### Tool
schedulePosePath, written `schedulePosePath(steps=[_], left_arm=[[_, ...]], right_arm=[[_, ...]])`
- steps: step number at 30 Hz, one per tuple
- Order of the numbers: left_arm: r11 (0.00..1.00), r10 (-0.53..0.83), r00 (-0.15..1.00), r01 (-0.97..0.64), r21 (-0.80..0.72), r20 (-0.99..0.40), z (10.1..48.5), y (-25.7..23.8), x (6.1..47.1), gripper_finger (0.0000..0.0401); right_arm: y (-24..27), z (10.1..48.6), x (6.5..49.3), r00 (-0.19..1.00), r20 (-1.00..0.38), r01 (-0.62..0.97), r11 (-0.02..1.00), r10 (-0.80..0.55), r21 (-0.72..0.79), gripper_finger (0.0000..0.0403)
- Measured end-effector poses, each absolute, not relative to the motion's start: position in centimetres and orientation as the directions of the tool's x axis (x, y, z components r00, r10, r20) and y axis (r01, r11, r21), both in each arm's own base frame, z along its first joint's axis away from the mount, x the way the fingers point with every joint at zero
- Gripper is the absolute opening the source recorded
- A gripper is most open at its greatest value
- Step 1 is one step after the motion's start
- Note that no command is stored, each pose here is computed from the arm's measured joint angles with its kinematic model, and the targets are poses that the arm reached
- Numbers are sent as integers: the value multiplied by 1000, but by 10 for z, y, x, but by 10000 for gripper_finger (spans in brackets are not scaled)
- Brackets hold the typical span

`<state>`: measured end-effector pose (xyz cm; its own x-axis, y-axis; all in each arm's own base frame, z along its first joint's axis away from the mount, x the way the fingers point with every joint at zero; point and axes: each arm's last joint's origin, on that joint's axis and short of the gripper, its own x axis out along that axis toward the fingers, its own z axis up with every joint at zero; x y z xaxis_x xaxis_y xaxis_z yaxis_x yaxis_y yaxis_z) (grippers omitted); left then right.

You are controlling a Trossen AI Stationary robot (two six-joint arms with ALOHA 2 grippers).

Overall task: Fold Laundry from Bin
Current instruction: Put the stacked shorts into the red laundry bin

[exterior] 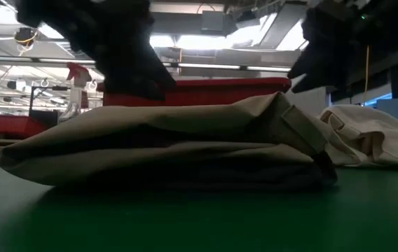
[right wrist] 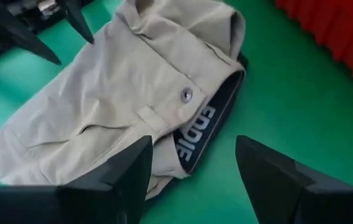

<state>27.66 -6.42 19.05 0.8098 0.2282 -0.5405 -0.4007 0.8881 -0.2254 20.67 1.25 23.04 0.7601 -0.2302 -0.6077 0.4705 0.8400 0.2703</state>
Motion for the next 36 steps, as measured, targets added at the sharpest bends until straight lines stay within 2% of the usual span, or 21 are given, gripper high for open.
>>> schedulePosePath(steps=[4,11,15,20,22,29,33,36], left_arm=[[882,205,805,-398,-252,-556,174,-57,290,225],[882,156,791,-382,-277,-592,156,-50,300,225],[891,169,782,-381,-247,-599,152,-50,301,225],[902,171,782,-369,-225,-600,148,-50,303,225],[902,174,778,-372,-219,-604,146,-50,303,225],[907,185,762,-376,-191,-621,133,-51,306,225],[907,191,751,-381,-179,-632,122,-51,309,225],[908,200,749,-384,-168,-631,116,-51,311,225]], right_arm=[[12,224,198,776,-595,484,802,-209,349,232],[16,228,205,828,-550,383,822,-104,422,244],[16,225,208,824,-558,392,812,-101,432,289],[17,216,217,809,-580,425,778,-97,463,378],[15,210,223,794,-599,462,744,-105,483,393],[-5,176,244,722,-683,575,647,-112,501,377],[-16,162,260,747,-661,553,618,-71,559,396],[-20,151,269,759,-651,532,607,-33,590,394]])
